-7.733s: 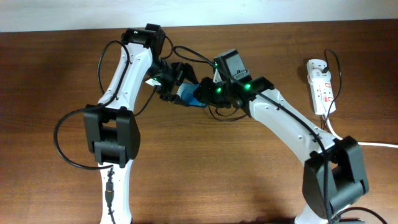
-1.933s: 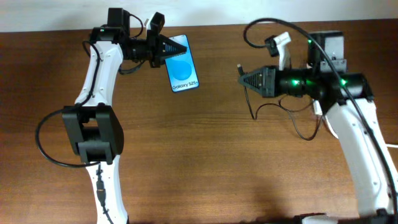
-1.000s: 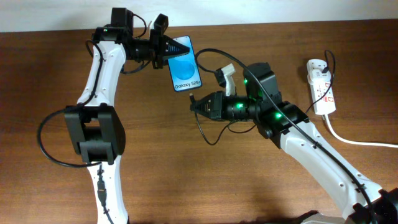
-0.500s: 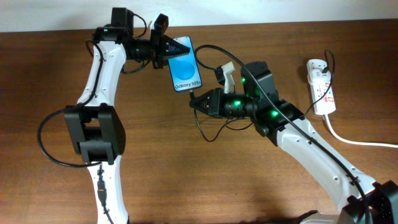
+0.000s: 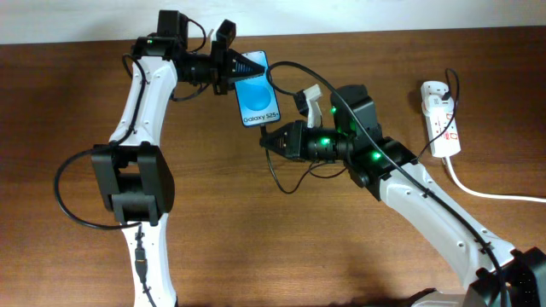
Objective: Plug charger to phone and switch on socket
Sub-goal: 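Push the cable end up into the phone's bottom port with the right gripper, then release the cable with the right gripper and lower the phone with the left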
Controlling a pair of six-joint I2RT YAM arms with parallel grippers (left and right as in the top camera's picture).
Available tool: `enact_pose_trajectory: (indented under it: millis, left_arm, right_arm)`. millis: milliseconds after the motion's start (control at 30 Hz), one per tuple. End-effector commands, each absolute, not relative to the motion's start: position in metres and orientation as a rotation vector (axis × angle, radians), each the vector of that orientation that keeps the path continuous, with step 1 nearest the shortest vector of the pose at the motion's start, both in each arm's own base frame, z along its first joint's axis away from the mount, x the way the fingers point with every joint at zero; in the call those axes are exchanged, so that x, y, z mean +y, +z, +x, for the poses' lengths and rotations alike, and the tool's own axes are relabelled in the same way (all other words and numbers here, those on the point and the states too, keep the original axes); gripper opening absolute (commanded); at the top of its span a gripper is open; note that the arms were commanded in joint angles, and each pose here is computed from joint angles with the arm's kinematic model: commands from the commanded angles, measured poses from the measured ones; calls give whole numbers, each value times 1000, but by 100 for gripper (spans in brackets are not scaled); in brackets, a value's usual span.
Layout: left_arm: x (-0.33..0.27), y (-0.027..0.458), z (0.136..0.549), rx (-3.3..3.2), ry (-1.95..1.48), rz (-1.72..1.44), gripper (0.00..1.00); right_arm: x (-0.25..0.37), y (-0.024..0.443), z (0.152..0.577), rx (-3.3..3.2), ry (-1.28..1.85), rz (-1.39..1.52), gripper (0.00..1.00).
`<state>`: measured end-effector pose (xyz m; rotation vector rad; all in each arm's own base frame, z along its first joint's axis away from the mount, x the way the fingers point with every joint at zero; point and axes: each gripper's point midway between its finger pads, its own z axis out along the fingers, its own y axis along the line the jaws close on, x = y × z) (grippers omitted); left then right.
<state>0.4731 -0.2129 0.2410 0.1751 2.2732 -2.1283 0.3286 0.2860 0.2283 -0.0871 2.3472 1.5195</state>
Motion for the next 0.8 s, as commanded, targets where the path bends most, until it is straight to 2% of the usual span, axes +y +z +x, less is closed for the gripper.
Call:
enact_pose_trajectory:
  millis: [0,100,400,533,600,767]
  left_arm:
    - [-219,260,465,2212,-2218,219,0]
    - [-219,260,465,2207,-2225,221,0]
    - [-229,260,460,2215,-2236,247,0]
    - [-228,260,460,2216,-2231,246,0]
    - [-226,259,462,2220,-2217,240,0]
    - [-223,257,465,2228,-2195,233,0]
  right_arm:
    - [289,231,335,2311,1515,-91,4]
    - [291,219,340,2340,1522,-53,4]
    - [273,227,370,2247,1514,2,4]
    - [272,226,368,2257,1522,2,5]
    - [270,222,367,2281,1520,16,14]
    - [274,224,358,2284,1560,-49,30]
